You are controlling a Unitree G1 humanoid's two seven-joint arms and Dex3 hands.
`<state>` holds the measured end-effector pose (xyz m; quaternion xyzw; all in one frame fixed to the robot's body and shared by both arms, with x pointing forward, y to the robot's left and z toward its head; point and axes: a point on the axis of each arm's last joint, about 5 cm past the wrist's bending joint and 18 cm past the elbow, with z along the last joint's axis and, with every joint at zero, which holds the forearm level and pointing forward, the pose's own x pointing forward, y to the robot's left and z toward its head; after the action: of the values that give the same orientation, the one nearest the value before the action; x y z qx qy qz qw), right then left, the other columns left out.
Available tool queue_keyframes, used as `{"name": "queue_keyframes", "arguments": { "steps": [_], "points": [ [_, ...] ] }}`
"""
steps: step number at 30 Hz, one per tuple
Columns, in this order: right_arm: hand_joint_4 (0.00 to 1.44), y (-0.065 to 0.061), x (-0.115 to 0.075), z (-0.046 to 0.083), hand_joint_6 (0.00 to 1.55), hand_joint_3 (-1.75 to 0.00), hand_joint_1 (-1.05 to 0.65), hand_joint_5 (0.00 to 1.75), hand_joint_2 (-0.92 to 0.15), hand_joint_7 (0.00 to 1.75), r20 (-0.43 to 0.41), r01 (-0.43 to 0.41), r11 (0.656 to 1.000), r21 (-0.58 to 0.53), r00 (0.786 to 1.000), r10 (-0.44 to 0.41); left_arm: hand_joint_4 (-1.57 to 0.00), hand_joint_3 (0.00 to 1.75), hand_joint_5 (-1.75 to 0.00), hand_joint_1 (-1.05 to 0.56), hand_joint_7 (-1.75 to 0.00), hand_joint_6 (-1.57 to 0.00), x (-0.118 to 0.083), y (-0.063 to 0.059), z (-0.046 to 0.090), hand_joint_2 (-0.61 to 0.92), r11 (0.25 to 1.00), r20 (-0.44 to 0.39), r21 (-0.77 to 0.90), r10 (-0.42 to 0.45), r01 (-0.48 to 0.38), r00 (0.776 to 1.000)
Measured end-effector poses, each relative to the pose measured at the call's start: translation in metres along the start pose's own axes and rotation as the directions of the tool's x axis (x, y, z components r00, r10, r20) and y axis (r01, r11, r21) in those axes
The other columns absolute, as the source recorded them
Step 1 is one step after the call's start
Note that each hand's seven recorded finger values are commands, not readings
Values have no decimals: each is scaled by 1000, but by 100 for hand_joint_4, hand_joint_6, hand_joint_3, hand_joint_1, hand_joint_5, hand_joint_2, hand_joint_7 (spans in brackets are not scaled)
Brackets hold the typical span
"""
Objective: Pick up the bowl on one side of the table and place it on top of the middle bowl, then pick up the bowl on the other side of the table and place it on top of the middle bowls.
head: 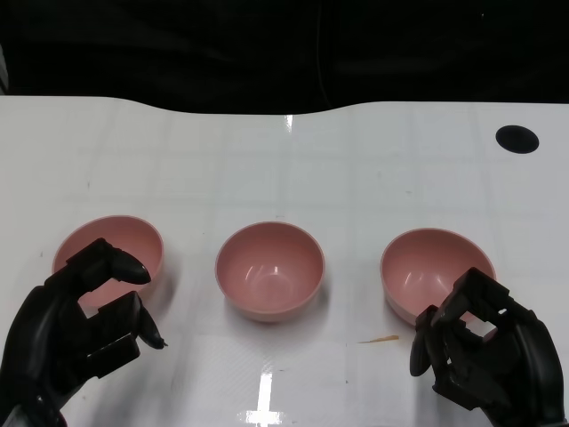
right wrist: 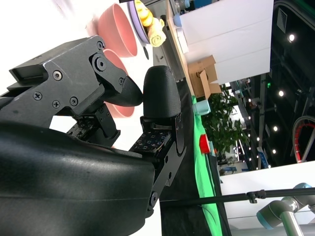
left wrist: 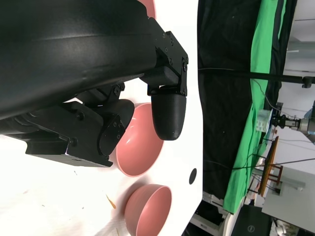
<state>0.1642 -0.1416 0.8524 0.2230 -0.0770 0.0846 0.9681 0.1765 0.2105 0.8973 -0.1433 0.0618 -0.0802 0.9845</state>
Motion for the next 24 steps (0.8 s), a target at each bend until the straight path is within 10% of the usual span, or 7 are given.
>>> {"name": "queue_keyframes", "arguments": {
  "steps": [24],
  "points": [
    [92,1,0,0,76,-118,-6,175,-58,153,-1,0,1000,4,1000,0,-67,119,-175,26,-175,-44,0,0,0,92,1000,2,0,-9,9,1000]
  ]
}}
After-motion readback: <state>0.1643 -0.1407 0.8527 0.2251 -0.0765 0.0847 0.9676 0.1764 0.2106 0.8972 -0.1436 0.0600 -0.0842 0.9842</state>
